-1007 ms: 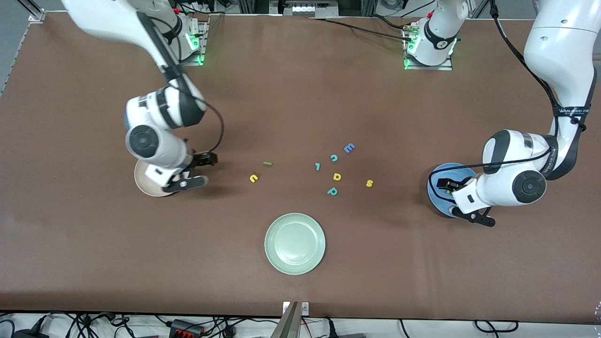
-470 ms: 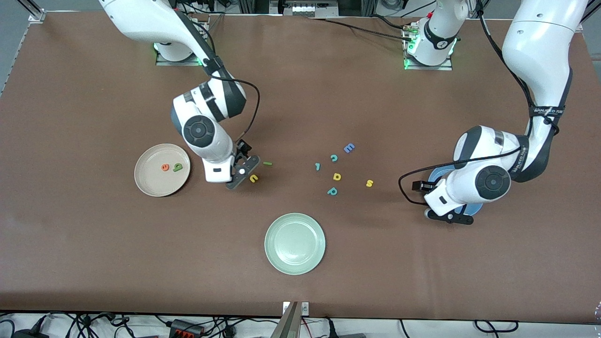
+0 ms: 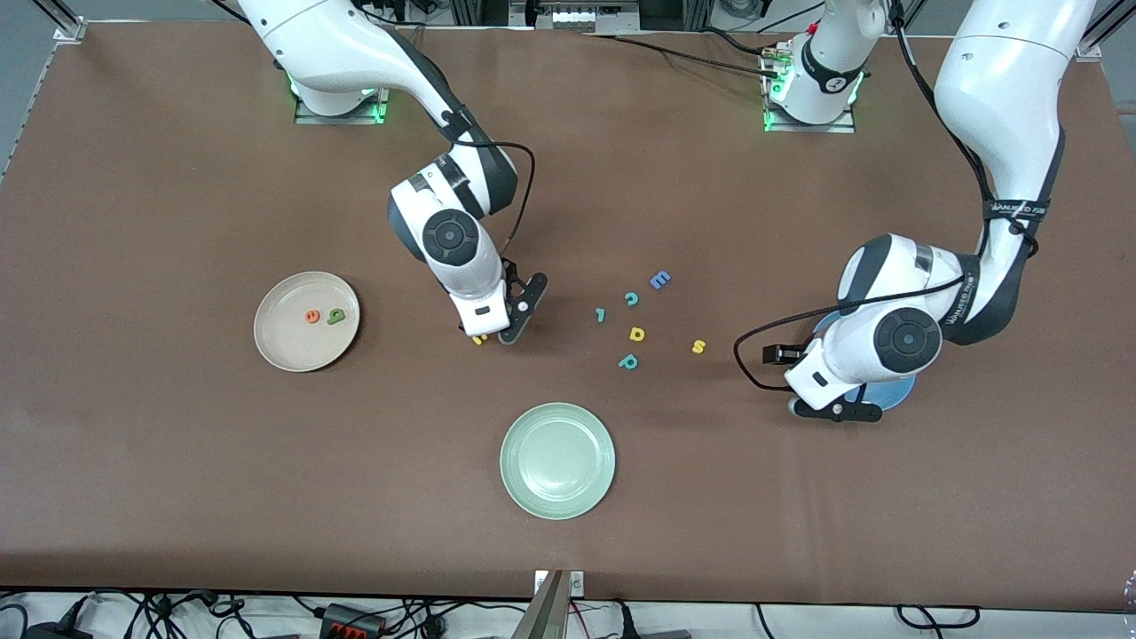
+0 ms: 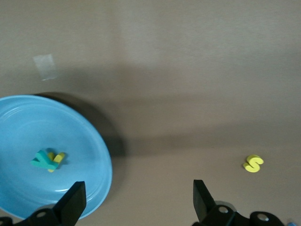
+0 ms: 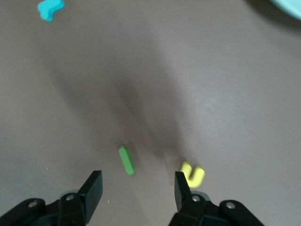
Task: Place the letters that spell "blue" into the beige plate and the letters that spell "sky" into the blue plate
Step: 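Reach the right gripper to the green l while the left gripper reaches yellow s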
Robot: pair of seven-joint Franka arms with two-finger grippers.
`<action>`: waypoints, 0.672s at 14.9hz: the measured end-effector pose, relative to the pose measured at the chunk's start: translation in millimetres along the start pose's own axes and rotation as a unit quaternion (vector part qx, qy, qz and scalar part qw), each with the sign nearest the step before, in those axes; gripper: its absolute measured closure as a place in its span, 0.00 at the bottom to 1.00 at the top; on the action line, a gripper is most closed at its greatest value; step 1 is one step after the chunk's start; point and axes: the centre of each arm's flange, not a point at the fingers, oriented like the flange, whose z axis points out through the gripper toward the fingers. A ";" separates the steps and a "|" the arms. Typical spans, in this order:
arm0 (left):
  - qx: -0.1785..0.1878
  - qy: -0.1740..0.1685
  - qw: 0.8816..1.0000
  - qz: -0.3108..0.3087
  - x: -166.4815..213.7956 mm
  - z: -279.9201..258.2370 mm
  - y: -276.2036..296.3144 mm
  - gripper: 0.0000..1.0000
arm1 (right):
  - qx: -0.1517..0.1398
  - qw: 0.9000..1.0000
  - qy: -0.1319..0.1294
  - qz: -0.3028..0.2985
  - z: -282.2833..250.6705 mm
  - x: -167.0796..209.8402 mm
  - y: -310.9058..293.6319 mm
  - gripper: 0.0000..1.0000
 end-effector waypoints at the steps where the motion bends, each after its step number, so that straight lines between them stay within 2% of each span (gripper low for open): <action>1: 0.001 -0.006 1.000 -0.005 -0.4 -0.2 -6.6 0.00 | 0.001 1.000 -0.002 -0.006 6.3 -0.1 -0.4 0.34; 3: 0.001 -0.007 1.000 -0.010 0.8 -3.4 -14.3 0.00 | 0.003 1.000 -0.006 -0.015 13.5 -0.1 -2.1 0.37; 4: 0.000 -0.003 1.000 -0.012 2.3 -6.6 -15.8 0.00 | 0.002 1.000 -0.008 -0.022 15.2 1.1 -4.9 0.42; 5: -0.001 0.001 1.000 -0.013 4.0 -11.4 -16.2 0.00 | 0.000 1.000 -0.011 -0.030 17.1 3.2 -9.7 0.42; 7: -0.003 0.012 1.000 -0.015 7.8 -22.3 -17.7 0.00 | -0.007 0.999 -0.016 -0.044 20.9 7.1 -18.1 0.50; 10: -0.018 0.019 0.999 -0.023 10.9 -34.6 -17.1 0.00 | -0.009 0.998 -0.020 -0.050 29.6 7.5 -20.5 0.50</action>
